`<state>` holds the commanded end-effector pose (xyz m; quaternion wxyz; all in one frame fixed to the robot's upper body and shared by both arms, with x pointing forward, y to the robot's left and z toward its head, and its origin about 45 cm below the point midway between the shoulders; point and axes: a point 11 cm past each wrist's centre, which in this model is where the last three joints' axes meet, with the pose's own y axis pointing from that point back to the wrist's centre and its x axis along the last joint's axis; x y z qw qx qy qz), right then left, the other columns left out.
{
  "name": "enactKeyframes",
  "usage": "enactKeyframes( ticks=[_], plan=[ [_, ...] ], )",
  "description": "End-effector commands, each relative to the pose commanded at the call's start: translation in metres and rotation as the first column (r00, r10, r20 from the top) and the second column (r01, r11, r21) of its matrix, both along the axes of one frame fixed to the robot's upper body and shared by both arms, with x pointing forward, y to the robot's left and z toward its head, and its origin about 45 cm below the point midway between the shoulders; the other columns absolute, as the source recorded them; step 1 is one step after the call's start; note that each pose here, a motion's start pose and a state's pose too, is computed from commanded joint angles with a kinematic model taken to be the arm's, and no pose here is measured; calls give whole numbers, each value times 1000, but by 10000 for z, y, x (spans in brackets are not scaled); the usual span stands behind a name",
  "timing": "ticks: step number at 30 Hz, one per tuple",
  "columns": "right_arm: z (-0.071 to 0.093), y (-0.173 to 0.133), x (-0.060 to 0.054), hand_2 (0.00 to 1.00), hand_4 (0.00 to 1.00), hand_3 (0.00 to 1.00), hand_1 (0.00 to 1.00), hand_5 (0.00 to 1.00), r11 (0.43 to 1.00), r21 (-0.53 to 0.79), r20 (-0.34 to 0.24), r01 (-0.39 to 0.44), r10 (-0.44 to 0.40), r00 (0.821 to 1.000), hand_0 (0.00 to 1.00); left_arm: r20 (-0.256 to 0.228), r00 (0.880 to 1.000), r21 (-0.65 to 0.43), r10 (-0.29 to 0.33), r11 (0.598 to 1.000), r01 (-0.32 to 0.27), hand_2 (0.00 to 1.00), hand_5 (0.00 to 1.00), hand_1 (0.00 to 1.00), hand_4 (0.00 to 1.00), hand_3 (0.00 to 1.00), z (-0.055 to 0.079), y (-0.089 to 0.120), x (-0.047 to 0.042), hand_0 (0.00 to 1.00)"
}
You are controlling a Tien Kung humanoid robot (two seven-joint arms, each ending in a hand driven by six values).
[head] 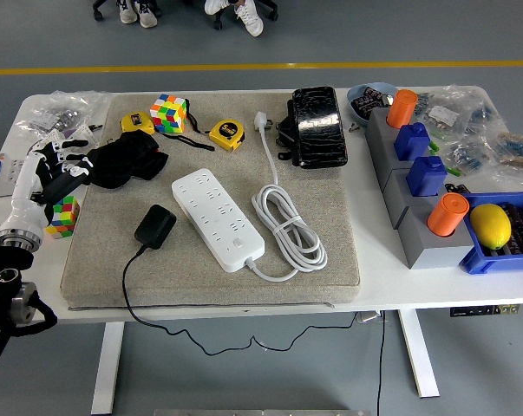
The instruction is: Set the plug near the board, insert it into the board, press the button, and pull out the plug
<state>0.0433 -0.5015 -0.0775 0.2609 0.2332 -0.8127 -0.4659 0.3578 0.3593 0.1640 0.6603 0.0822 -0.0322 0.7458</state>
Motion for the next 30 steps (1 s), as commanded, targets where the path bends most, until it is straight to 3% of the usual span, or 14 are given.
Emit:
enactKeyframes(
  ticks=[10, 11, 14, 23, 30],
  plan=[
    [-7, 3, -30, 549, 854, 513, 606, 390, 1000, 2, -13, -4, 4, 1000, 550, -11, 1000, 1, -11, 1000, 11, 460, 294, 322, 791, 568, -39, -40, -10, 290],
    [-9, 4, -43, 567, 865, 514, 597, 398, 1000, 0, -17, -3, 3, 1000, 459, -12, 1000, 1, -13, 1000, 13, 460, 297, 323, 790, 567, -38, -43, -10, 290],
    [-22, 21, -69, 567, 865, 514, 597, 398, 1000, -2, -33, -1, 1, 999, 459, -9, 1000, 3, -14, 1000, 14, 460, 297, 323, 790, 567, -23, -40, -2, 290],
    [-9, 20, 19, 567, 872, 515, 565, 409, 1000, 4, -20, -23, 23, 1000, 454, -7, 1000, 10, -23, 1000, 23, 462, 298, 324, 788, 566, -2, -44, 15, 290],
    [-37, 73, 9, 564, 873, 516, 551, 412, 999, 24, -26, -30, 31, 999, 453, -8, 999, 16, -31, 999, 31, 462, 302, 325, 789, 565, 7, -51, 24, 290]
  ],
)
